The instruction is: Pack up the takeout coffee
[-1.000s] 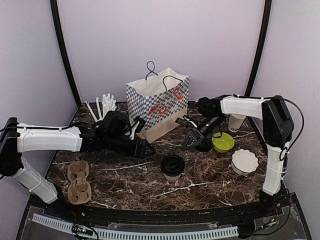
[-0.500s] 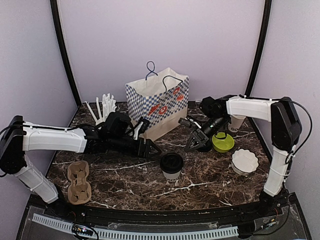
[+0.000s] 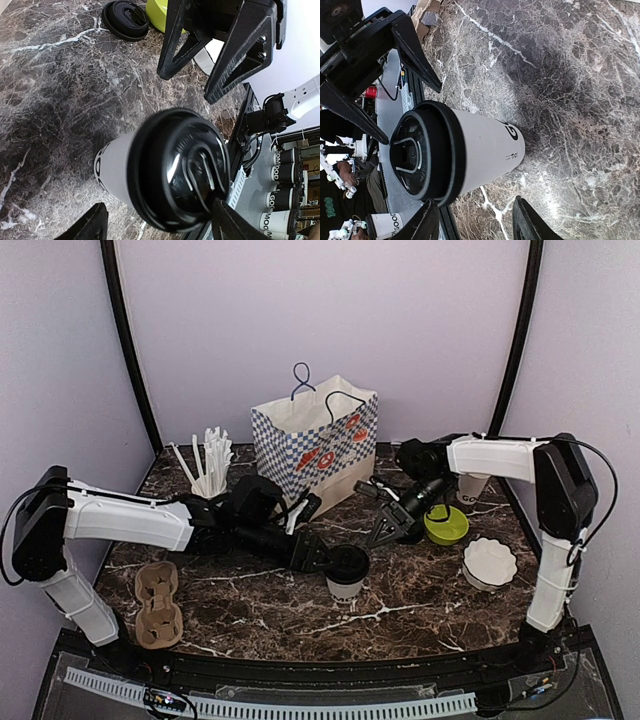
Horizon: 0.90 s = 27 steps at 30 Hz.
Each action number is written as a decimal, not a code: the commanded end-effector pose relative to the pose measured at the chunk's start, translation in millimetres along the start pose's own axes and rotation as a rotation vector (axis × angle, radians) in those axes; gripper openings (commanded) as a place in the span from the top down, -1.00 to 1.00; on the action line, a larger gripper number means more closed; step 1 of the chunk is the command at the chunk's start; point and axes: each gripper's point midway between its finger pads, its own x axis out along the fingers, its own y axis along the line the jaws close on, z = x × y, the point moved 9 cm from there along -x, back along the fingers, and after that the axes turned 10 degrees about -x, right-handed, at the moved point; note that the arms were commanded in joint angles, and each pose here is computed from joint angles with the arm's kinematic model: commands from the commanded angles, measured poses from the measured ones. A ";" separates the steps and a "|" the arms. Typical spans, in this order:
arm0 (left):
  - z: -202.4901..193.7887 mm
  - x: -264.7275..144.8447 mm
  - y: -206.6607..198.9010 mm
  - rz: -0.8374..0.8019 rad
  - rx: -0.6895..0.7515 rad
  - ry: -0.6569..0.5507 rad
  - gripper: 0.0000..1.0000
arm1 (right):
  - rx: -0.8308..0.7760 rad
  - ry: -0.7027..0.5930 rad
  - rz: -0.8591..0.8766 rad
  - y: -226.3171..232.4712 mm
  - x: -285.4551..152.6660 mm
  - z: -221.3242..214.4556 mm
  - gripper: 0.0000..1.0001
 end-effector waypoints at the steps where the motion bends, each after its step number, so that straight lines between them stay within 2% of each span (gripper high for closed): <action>1: 3.6 2.8 -6.1 -0.008 0.033 0.012 -0.45 | 0.004 0.020 0.052 0.1 13.0 -2.1 0.01; 10: -4.0 14.5 12.7 0.081 0.014 0.048 -0.39 | 0.049 0.070 0.065 -12.9 31.2 -6.5 0.04; 15: -16.4 21.9 36.8 0.220 -0.009 0.105 -0.31 | 0.176 0.168 -0.075 -42.4 48.8 -29.2 0.16; 19: -25.1 23.0 50.7 0.308 -0.024 0.141 -0.28 | 0.201 0.205 -0.119 -50.3 52.9 -39.7 0.23; 23: -22.5 17.7 42.2 0.266 0.002 0.116 -0.26 | 0.116 0.142 -0.050 -33.7 38.0 -19.1 0.21; 27: -8.2 11.7 19.0 0.169 0.045 0.057 -0.28 | -0.007 0.027 0.044 -3.9 10.3 7.5 0.06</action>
